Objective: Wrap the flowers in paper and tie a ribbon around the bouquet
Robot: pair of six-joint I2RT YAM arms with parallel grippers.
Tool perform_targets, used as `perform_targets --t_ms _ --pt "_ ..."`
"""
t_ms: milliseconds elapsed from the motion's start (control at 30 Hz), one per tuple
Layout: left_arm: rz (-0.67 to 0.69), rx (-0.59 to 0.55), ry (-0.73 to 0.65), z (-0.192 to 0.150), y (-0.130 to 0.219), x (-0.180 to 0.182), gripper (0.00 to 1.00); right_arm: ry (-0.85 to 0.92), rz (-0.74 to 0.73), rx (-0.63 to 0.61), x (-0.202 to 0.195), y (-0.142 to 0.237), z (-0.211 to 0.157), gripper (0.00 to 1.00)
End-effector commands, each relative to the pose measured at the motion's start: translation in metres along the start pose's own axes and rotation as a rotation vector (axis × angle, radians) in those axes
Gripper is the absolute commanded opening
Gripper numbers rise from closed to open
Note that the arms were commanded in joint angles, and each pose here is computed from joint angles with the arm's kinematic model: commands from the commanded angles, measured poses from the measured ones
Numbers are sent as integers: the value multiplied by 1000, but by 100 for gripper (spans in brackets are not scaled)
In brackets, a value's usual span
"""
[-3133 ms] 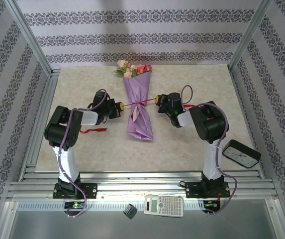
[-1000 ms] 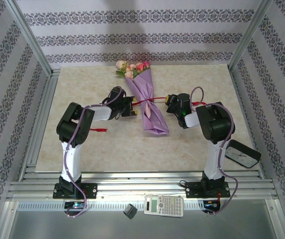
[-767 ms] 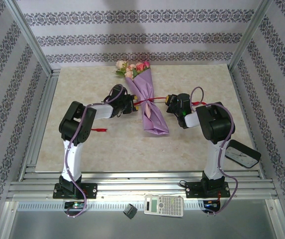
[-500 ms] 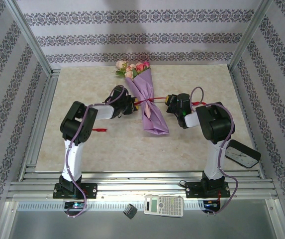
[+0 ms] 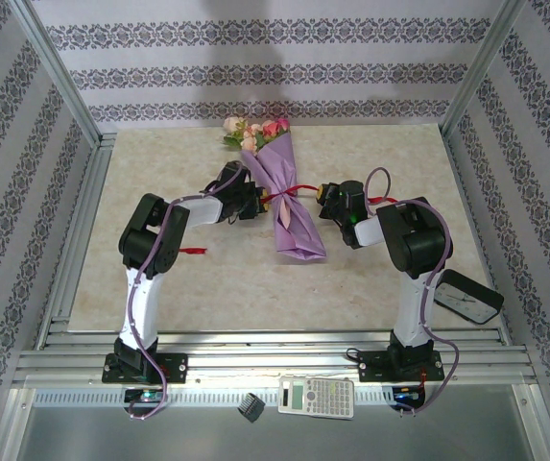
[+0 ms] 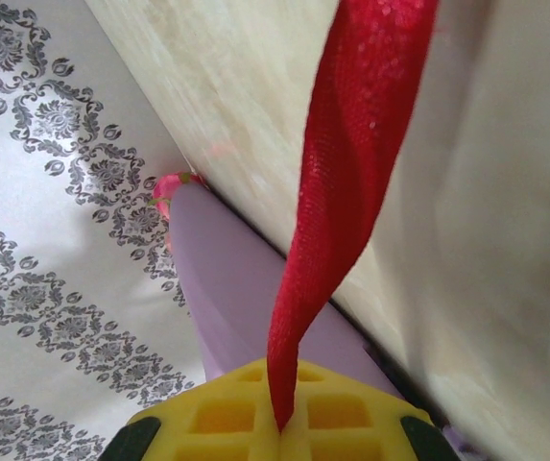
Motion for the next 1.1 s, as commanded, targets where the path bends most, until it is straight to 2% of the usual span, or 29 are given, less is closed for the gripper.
perform_targets --t_ms 0,100,200,367,567,733,933,1067 --pt "186 -112 239 17 -8 27 28 -79 -94 -47 -19 4 4 0" --pt "199 -116 234 17 -14 24 24 -79 -93 -45 -19 4 4 0" --pt "172 -121 236 19 -17 22 0 -79 -89 -43 -18 4 4 0" --pt "37 -126 162 17 1 -1 0 -63 -71 -55 -14 5 10 0" --pt "-80 -133 189 40 41 3 0 -45 -67 -109 -6 18 33 0" --pt "-119 -150 209 63 61 9 0 -49 -87 -135 -13 22 39 0" --pt "-133 -130 196 61 59 4 0 -50 -107 -92 -20 9 20 0" --pt "-157 -132 197 67 65 -3 0 -63 -100 -99 -18 12 25 0"
Point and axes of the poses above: each hand's point on the last joint's axis, 136 mm out from that joint toward the fingers, its own y axis back along the fingers, its own x axis along the line the jaws close on, z = x × y, the point moved 10 cm from there along y, back along the fingers, and after that the axes turned 1 degree about y, right-handed, at the moved point
